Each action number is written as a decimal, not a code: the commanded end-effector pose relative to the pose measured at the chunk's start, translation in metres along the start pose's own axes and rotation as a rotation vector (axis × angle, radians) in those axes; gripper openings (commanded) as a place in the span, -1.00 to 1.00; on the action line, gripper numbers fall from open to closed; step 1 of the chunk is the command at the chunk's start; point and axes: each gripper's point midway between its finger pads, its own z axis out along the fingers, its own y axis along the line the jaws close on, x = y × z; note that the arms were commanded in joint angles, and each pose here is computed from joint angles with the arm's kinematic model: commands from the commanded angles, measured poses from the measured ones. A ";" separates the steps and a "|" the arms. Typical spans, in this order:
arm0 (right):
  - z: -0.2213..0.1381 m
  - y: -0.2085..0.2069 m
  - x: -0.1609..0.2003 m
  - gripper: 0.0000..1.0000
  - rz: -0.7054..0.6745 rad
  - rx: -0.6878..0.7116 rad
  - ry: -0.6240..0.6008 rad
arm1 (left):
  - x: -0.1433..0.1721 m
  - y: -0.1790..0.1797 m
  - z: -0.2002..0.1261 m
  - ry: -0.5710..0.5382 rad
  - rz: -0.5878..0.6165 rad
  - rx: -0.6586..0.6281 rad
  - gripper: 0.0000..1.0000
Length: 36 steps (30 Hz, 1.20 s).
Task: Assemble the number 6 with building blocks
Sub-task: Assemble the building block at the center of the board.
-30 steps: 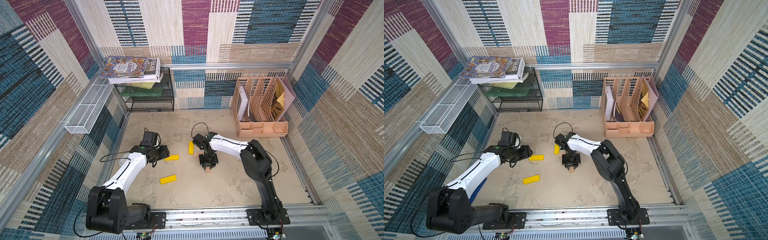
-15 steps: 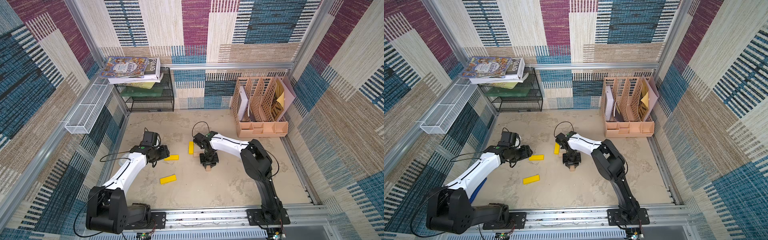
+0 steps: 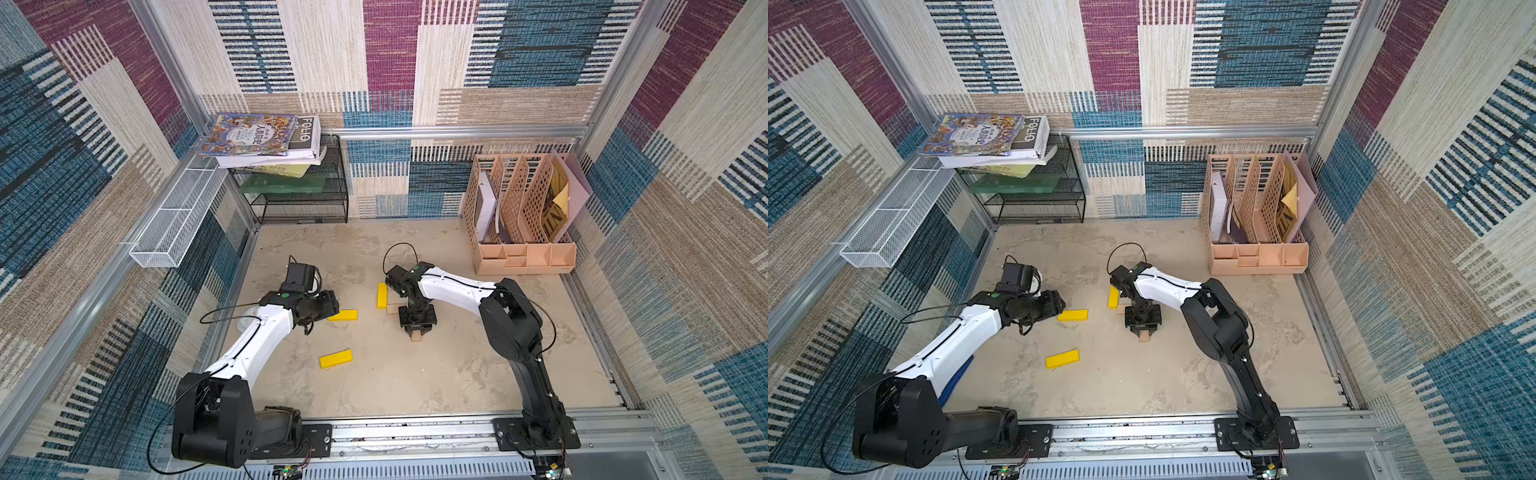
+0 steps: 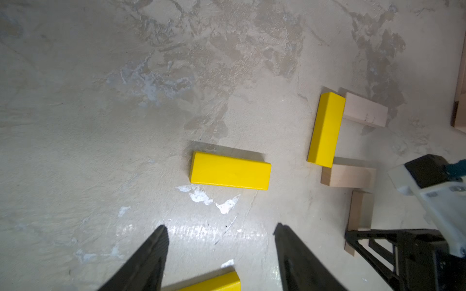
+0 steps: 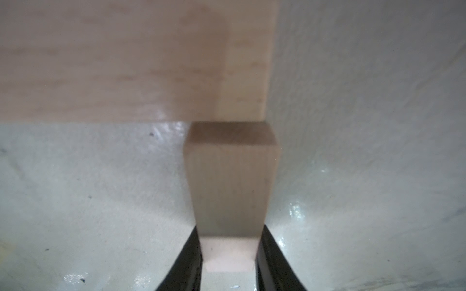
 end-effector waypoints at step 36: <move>0.001 0.005 -0.009 -0.35 -0.003 -0.008 -0.020 | -0.002 0.000 0.001 0.004 0.011 -0.007 0.42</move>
